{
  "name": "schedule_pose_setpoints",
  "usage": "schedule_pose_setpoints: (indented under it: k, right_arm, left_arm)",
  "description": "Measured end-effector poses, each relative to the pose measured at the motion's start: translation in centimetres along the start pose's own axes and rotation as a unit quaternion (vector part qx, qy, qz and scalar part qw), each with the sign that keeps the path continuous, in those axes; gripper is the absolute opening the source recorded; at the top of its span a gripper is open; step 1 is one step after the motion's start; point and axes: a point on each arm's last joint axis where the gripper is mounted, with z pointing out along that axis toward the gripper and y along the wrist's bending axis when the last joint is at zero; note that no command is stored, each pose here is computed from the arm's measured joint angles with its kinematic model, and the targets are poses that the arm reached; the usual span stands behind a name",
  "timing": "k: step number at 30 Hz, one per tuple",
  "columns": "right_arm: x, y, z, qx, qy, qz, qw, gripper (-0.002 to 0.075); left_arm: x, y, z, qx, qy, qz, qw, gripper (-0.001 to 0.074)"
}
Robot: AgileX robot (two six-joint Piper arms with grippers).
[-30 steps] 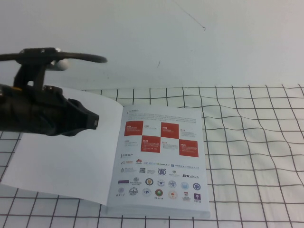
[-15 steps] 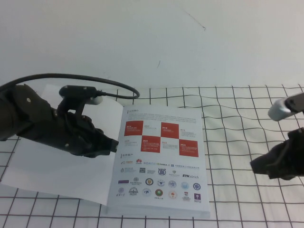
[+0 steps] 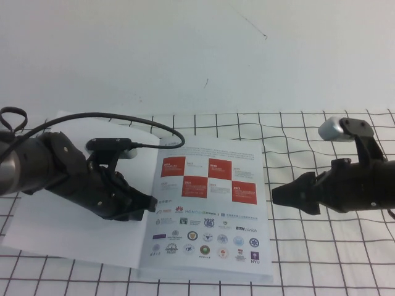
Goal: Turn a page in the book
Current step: Open the closed book
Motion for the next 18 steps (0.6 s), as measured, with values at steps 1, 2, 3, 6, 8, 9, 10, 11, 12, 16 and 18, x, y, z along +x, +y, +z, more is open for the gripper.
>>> schedule_pose_setpoints:
  k: [1, 2, 3, 6, 8, 9, 10, 11, 12, 16, 18]
  right_arm:
    - [0.1, -0.4, 0.4, 0.001, 0.003, 0.003, 1.000, 0.0482]
    - [0.1, -0.6, 0.7, 0.002, 0.006, 0.003, 1.000, 0.0482]
    - [0.2, -1.0, 1.1, 0.003, 0.009, 0.008, 1.000, 0.0484]
    - [0.2, -1.6, 2.1, -0.005, 0.016, 0.023, 1.000, 0.0485]
    - [0.1, -1.8, 2.9, -0.022, 0.023, 0.032, 0.999, 0.0485]
    - [0.0, -1.9, 3.3, -0.029, 0.024, 0.033, 0.999, 0.0485]
    - [-0.1, -1.9, 3.7, -0.033, 0.026, 0.034, 0.999, 0.0485]
    - [-0.3, -2.0, 4.0, -0.034, 0.026, 0.034, 0.998, 0.0485]
    - [-0.4, -2.0, 4.4, -0.036, 0.027, 0.035, 0.998, 0.0485]
    - [-0.4, -2.5, 5.5, -0.031, 0.027, 0.051, 0.998, 0.0485]
    - [-0.4, -2.8, 5.8, -0.026, 0.025, 0.062, 0.997, 0.0485]
  left_arm:
    - [0.1, 0.1, 0.2, -0.001, 0.003, -0.004, 1.000, -0.0002]
    - [0.1, 0.1, 0.3, -0.001, 0.003, -0.006, 1.000, -0.0002]
    - [0.1, 0.1, 0.4, -0.002, 0.003, -0.006, 1.000, -0.0002]
    - [0.1, 0.2, 0.4, -0.003, 0.002, -0.007, 1.000, -0.0002]
    - [0.1, 0.2, 0.6, -0.003, 0.004, -0.008, 1.000, -0.0002]
    - [0.1, 0.2, 0.6, -0.004, 0.003, -0.008, 1.000, -0.0002]
    - [0.0, 0.3, 0.6, -0.006, 0.001, -0.009, 1.000, -0.0002]
    - [0.0, 0.3, 0.6, -0.008, -0.003, -0.017, 1.000, -0.0002]
    - [-0.1, 0.4, 0.6, -0.011, -0.009, -0.026, 1.000, -0.0002]
    - [-0.6, 0.7, 0.5, -0.022, -0.033, -0.059, 0.997, -0.0002]
    - [-0.6, 0.9, 0.5, -0.025, -0.037, -0.063, 0.997, -0.0002]
